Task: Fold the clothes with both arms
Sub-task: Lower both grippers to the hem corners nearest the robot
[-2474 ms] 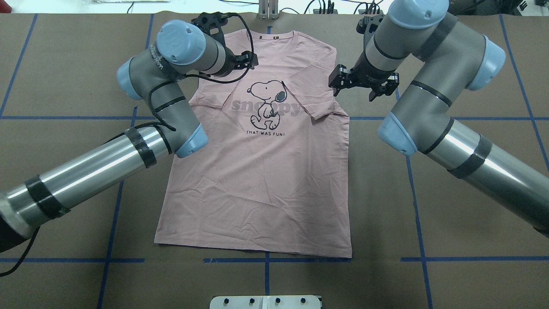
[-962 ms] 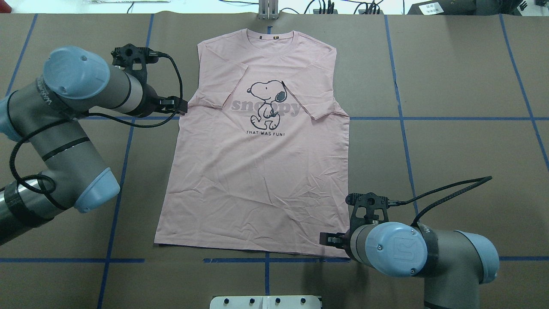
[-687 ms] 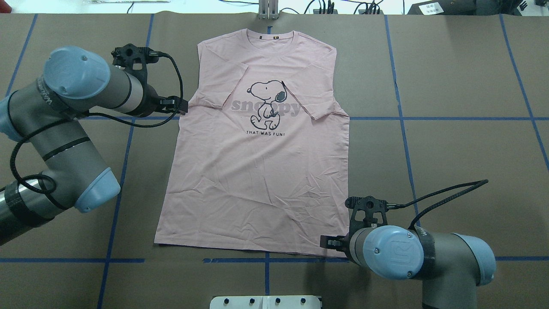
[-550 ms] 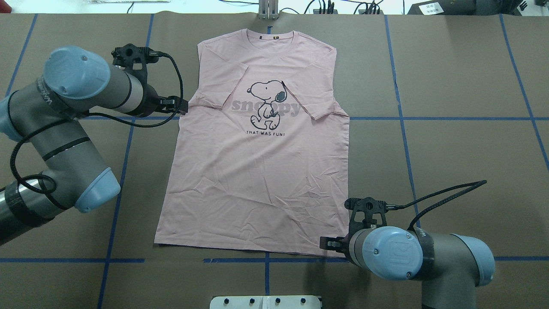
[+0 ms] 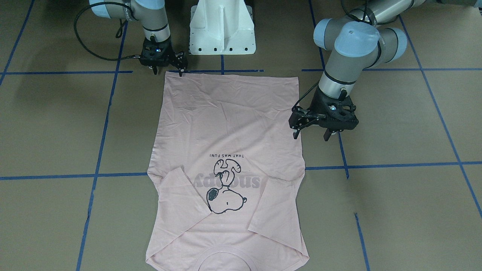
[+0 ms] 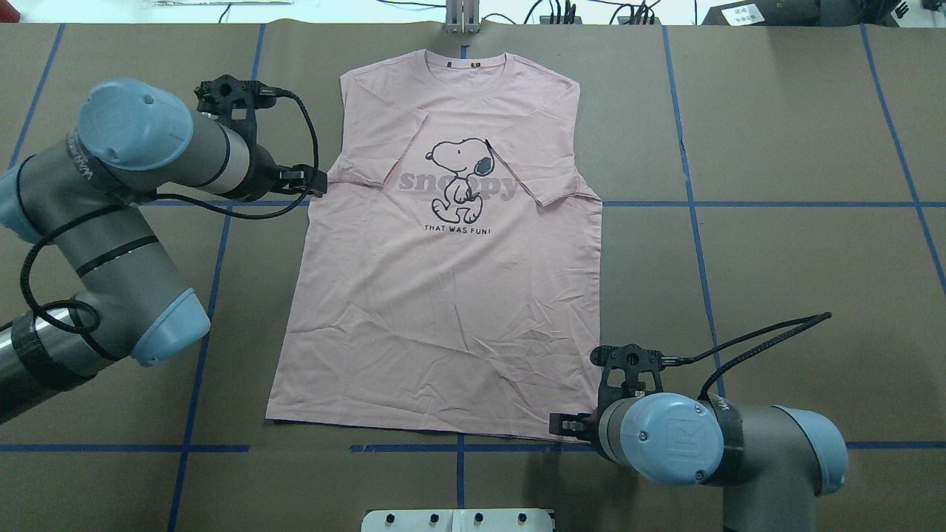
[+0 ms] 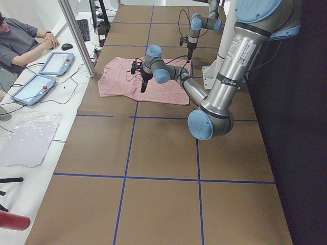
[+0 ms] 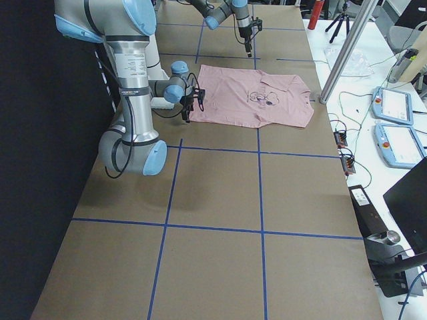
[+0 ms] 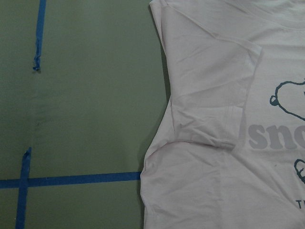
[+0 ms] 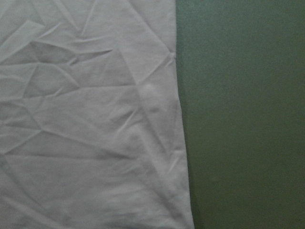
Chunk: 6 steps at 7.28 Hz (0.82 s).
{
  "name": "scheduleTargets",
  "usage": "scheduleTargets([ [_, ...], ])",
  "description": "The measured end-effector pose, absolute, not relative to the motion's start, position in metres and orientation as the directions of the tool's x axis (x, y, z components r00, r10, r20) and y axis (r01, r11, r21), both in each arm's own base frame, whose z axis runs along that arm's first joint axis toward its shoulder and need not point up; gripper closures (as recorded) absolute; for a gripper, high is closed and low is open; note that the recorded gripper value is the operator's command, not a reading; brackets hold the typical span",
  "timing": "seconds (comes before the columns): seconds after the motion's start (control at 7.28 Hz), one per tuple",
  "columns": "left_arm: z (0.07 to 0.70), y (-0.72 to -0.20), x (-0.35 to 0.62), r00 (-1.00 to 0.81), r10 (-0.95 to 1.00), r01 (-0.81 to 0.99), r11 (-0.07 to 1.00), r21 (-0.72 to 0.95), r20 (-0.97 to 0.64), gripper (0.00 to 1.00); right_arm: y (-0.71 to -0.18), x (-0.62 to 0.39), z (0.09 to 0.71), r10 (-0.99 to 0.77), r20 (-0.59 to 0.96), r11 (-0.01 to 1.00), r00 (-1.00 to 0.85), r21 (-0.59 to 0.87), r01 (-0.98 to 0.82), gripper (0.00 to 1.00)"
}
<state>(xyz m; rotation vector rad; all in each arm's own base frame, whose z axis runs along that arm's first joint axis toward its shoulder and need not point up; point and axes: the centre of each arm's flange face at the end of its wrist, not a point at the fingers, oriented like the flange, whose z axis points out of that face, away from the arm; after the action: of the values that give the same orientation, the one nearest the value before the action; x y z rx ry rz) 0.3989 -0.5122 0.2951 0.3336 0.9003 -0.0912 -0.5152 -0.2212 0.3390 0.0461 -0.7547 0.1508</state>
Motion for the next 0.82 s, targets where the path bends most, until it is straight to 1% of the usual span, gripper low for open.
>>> scheduleTargets([
  [0.14,0.2945,-0.5122,0.3995,0.620,0.058,0.219,0.945,0.243,-0.783,0.00,-0.2212,-0.5171,0.3421,0.118,0.680,0.989,0.723,-0.012,-0.150,0.01],
  [0.27,0.2946,-0.5123,0.3999,0.620,0.056,0.220,0.945,0.241,-0.783,0.00,-0.2213,-0.5183,0.3443,0.117,0.677,0.989,0.727,-0.011,-0.149,0.10],
  [0.55,0.2948,-0.5124,0.4002,0.620,0.055,0.220,0.945,0.240,-0.783,0.00,-0.2219,-0.5184,0.3461,0.118,0.674,0.989,0.729,-0.011,-0.150,0.85],
  [0.69,0.2949,-0.5125,0.4002,0.620,0.055,0.220,0.945,0.240,-0.783,0.00,-0.2221,-0.5181,0.3471,0.118,0.673,0.989,0.731,-0.011,-0.150,1.00],
  [0.82,0.2949,-0.5125,0.4002,0.620,0.055,0.220,0.945,0.240,-0.783,0.00,-0.2222,-0.5175,0.3473,0.118,0.673,0.989,0.730,-0.013,-0.148,1.00],
])
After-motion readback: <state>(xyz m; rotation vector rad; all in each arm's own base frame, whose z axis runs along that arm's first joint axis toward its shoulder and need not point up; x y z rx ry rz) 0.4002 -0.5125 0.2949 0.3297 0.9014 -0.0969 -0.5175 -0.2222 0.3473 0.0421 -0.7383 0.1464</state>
